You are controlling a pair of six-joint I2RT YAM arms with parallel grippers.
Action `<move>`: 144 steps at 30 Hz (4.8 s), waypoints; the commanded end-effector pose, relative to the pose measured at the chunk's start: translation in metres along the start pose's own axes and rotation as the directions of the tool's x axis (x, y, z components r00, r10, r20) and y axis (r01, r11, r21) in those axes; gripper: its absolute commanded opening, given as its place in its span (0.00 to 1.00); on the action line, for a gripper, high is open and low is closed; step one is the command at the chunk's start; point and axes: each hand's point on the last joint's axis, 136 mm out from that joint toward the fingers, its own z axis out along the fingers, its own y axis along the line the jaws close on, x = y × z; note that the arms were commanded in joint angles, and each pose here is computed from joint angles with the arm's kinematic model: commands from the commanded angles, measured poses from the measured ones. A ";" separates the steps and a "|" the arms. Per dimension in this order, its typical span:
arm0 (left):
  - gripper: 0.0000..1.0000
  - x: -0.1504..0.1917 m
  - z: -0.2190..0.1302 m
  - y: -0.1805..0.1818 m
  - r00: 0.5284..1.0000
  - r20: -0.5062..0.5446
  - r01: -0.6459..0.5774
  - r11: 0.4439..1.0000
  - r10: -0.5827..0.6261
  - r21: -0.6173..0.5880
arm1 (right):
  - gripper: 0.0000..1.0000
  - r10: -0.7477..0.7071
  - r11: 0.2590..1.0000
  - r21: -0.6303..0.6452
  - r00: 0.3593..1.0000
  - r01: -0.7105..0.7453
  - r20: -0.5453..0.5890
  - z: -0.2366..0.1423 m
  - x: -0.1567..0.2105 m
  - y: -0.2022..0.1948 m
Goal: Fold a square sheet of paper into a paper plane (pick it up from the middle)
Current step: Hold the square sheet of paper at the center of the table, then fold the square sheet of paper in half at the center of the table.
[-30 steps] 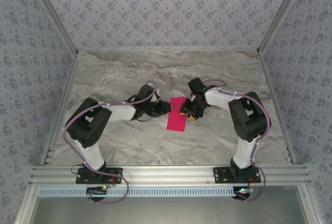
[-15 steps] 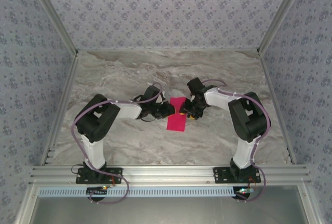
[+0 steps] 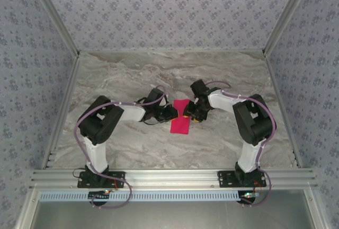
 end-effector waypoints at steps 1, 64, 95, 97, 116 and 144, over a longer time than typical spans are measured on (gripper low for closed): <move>0.16 -0.001 0.005 0.000 1.000 -0.002 -0.010 1.000 0.010 -0.019 | 0.48 0.094 0.920 0.390 0.991 -0.049 -0.099 0.054 0.043 -0.110; 0.02 0.041 0.009 0.083 0.987 -0.104 0.083 0.940 -0.124 -0.331 | 0.01 -0.123 0.951 -0.253 0.967 0.179 0.222 -0.071 -0.019 0.050; 0.00 0.065 -0.008 0.129 0.964 -0.106 0.145 0.815 -0.245 -0.562 | 0.00 -0.228 0.961 -0.156 0.973 0.229 0.026 0.000 -0.014 -0.022; 0.00 0.069 -0.009 0.132 0.961 -0.111 0.146 0.810 -0.252 -0.568 | 0.00 -0.210 0.963 -0.163 0.977 0.215 0.050 -0.007 -0.021 -0.032; 0.00 0.068 -0.003 0.120 0.967 -0.120 0.125 0.826 -0.227 -0.550 | 0.00 -0.281 0.889 -0.335 0.949 0.313 0.143 -0.012 -0.027 0.052; 0.00 0.075 -0.005 0.129 0.962 -0.119 0.137 0.813 -0.245 -0.566 | 0.00 -0.252 0.884 -0.349 0.945 0.312 0.208 -0.020 -0.051 0.063</move>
